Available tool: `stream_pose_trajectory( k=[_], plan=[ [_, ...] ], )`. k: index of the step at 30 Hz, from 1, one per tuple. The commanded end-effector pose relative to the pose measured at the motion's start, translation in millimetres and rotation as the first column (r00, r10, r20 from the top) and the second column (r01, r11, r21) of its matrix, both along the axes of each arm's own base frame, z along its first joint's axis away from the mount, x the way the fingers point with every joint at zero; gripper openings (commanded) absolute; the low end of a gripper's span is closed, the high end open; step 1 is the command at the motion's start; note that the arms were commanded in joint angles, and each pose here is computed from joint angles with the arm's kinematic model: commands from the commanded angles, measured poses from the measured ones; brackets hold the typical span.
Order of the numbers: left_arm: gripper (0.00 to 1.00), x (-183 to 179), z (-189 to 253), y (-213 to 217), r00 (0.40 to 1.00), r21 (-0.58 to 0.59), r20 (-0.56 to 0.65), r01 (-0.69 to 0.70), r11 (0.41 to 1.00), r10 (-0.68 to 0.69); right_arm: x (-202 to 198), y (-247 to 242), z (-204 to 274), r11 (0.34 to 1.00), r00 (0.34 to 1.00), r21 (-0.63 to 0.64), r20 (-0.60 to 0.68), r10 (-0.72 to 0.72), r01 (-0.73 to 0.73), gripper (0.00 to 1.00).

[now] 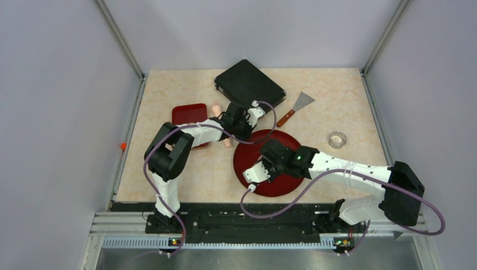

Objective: Roll out the dumpling wrappers from the dough

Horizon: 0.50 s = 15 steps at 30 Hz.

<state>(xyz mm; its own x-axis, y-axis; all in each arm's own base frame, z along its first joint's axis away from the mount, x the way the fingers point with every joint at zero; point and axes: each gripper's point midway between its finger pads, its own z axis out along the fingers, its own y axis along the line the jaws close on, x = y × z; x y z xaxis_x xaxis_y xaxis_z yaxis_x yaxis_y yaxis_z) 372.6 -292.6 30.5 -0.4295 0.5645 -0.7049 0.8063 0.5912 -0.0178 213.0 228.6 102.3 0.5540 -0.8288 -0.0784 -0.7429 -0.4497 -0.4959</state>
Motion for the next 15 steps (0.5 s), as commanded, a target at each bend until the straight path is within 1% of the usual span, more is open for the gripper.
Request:
stream_pose_trajectory(
  k=[1, 4, 9, 10, 15],
  plan=[
    [0.0, -2, -8, 21, 1.0, 0.092, 0.027, -0.005, 0.996, 0.003, -63, -60, -64, 0.963, 0.95, -0.262, -0.312, -0.026, -0.06, 0.0],
    [0.0, -2, -8, 21, 1.0, 0.09, 0.026, -0.005, 0.996, 0.003, -75, -75, -65, 0.951, 0.936, -0.3, -0.351, -0.04, -0.072, 0.0],
    [0.0, -1, -8, 21, 1.0, 0.09, 0.027, -0.006, 0.996, 0.003, -87, -95, -68, 0.932, 0.922, -0.354, -0.381, -0.072, -0.074, 0.0],
    [0.0, -1, -8, 21, 1.0, 0.091, 0.026, -0.005, 0.996, 0.003, -92, -96, -69, 0.934, 0.912, -0.348, -0.403, -0.073, -0.079, 0.0],
    [0.0, -1, -8, 21, 1.0, 0.092, 0.026, -0.008, 0.996, 0.005, -103, -106, -70, 0.924, 0.896, -0.373, -0.433, -0.096, -0.081, 0.0]
  ],
)
